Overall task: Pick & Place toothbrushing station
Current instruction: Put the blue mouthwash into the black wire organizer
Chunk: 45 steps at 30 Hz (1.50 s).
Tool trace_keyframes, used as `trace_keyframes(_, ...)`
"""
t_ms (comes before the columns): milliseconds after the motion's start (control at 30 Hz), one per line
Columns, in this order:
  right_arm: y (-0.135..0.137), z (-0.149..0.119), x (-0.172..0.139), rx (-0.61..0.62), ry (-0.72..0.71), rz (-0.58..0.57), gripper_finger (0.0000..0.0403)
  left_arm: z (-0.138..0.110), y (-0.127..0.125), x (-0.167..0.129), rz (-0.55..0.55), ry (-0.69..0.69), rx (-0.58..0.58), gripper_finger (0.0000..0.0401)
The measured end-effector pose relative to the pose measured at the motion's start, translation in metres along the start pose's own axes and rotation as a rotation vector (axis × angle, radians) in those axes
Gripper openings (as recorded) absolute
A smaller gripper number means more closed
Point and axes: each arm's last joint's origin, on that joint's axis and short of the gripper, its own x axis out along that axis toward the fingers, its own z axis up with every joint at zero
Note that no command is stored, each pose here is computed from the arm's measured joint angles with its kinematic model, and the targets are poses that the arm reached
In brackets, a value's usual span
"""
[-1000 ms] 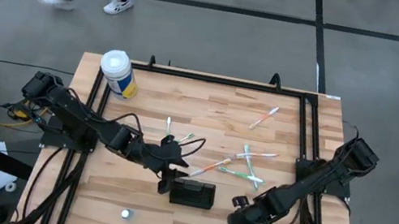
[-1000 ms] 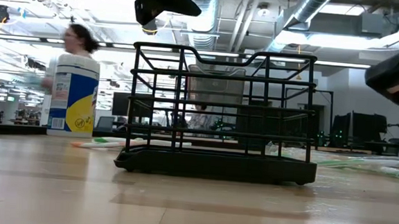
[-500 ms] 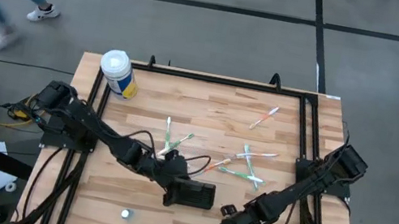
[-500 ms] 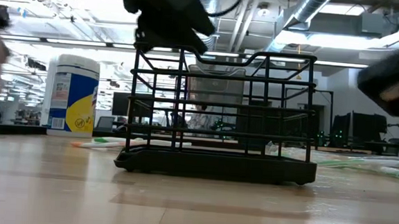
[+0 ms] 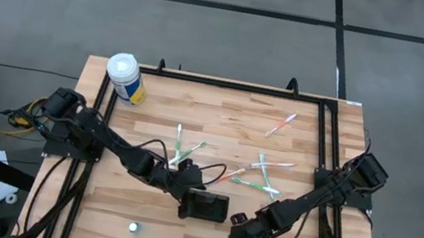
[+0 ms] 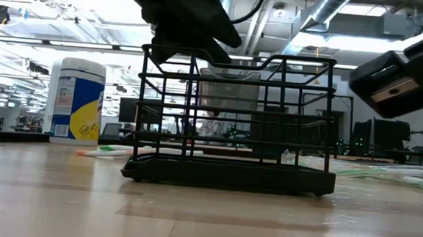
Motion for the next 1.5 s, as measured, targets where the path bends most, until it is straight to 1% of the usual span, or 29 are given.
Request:
trace_keyframes(133,0.013,-0.003,0.004,-0.011,0.011,0.018,0.0161,0.0,0.0,-0.001,0.03,-0.02,0.054,0.0144)
trace_keyframes(233,0.026,-0.005,0.007,-0.032,0.012,0.032,0.016,0.003,0.0,-0.004,0.033,-0.035,0.068,0.0144)
trace_keyframes(367,0.035,-0.008,0.012,-0.065,0.009,-0.002,0.0161,0.009,0.0,-0.011,0.059,-0.069,0.112,0.0144)
trace_keyframes(467,0.032,-0.009,0.015,-0.059,0.012,-0.027,0.0161,0.01,0.001,-0.012,0.102,-0.088,0.189,0.0144)
trace_keyframes(533,0.024,-0.006,0.019,-0.045,-0.004,-0.04,0.0161,0.01,0.002,-0.012,0.132,-0.096,0.239,0.0144)
trace_keyframes(567,0.021,-0.007,0.021,-0.035,0.015,-0.048,0.016,0.011,0.002,-0.012,0.142,-0.1,0.258,0.0144)
trace_keyframes(600,0.018,-0.01,0.021,-0.026,0.036,-0.051,0.0159,0.012,0.004,-0.012,0.153,-0.104,0.261,0.0144)
trace_keyframes(700,0.016,-0.006,0.026,-0.023,0.015,-0.025,0.0157,0.012,0.004,-0.012,0.16,-0.103,0.276,0.0144)
trace_keyframes(967,0.012,-0.01,0.025,-0.061,0.051,-0.027,0.0156,0.01,0.005,-0.012,0.166,-0.087,0.297,0.0144)
trace_keyframes(1300,-0.014,-0.013,0.017,-0.123,0.123,-0.062,0.0153,0.008,0.007,-0.012,0.171,-0.078,0.323,0.0144)
trace_keyframes(1433,-0.024,-0.011,0.014,-0.101,0.115,-0.072,0.0148,-0.001,0.011,-0.01,0.18,-0.055,0.318,0.0144)
trace_keyframes(1500,-0.028,-0.01,0.013,-0.092,0.113,-0.078,0.0145,-0.004,0.013,-0.009,0.182,-0.049,0.298,0.0144)
